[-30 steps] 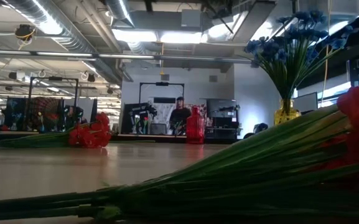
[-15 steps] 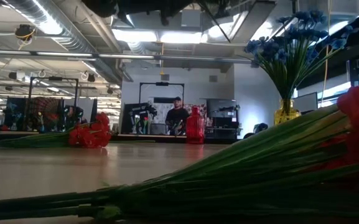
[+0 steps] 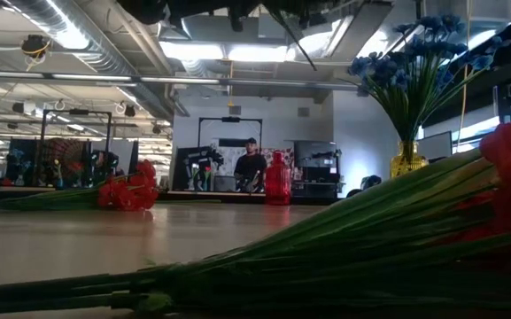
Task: Sort flowers into vase by color
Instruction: Put the top right red flowers into the red vase
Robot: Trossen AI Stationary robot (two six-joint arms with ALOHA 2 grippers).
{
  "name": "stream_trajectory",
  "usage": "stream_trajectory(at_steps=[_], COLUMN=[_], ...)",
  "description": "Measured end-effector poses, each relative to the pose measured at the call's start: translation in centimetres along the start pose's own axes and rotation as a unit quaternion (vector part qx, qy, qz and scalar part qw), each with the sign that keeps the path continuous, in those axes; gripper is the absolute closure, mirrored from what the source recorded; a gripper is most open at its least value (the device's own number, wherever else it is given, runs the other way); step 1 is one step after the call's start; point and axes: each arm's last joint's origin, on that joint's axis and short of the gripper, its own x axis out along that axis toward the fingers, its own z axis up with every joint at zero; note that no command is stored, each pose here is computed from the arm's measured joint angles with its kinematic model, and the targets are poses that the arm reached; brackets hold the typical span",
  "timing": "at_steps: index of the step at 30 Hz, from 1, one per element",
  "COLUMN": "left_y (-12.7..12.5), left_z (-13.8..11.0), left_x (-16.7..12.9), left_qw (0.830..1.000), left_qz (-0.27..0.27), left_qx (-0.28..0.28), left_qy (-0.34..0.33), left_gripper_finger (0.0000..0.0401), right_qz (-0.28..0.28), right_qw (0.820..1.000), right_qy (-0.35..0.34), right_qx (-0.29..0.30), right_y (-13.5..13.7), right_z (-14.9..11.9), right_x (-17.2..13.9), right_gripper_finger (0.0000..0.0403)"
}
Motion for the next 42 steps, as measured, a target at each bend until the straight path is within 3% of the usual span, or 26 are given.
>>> stream_trajectory(at_steps=[5,10,18,23,29,35,42], left_y=[0.7,1.4,2.0,2.7,4.7,7.3,10.2], left_z=[-0.4,-0.1,3.4,5.6,6.1,2.0,-0.7], left_x=[-0.2,-0.6,-2.5,-4.3,-5.4,-3.7,-0.4], left_qw=[0.999,0.998,1.000,0.998,0.987,0.978,0.952], left_qz=[0.013,0.007,0.011,0.053,0.138,0.183,0.225], left_qx=[-0.029,-0.039,-0.013,0.034,0.077,0.064,0.107], left_qy=[0.030,0.040,0.015,0.009,0.011,0.074,0.176], left_gripper_finger=[0.0295,0.0389,0.0396,0.0397,0.0397,0.0397,0.0397], right_qz=[-0.003,-0.004,-0.037,-0.064,-0.111,-0.152,-0.184], right_qw=[1.000,1.000,0.999,0.995,0.986,0.979,0.979], right_qy=[0.003,-0.010,-0.023,-0.072,-0.114,-0.125,-0.088], right_qx=[0.008,0.002,-0.005,-0.035,-0.056,-0.054,-0.019], right_y=[-0.2,-0.2,-0.2,0.6,2.2,4.0,4.5], right_z=[-0.2,0.1,0.8,4.0,7.3,8.7,8.1], right_x=[0.3,0.3,-0.1,-2.2,-6.0,-9.9,-11.1], right_gripper_finger=[0.0358,0.0291,0.0146,0.0089,0.0077,0.0092,0.0103])
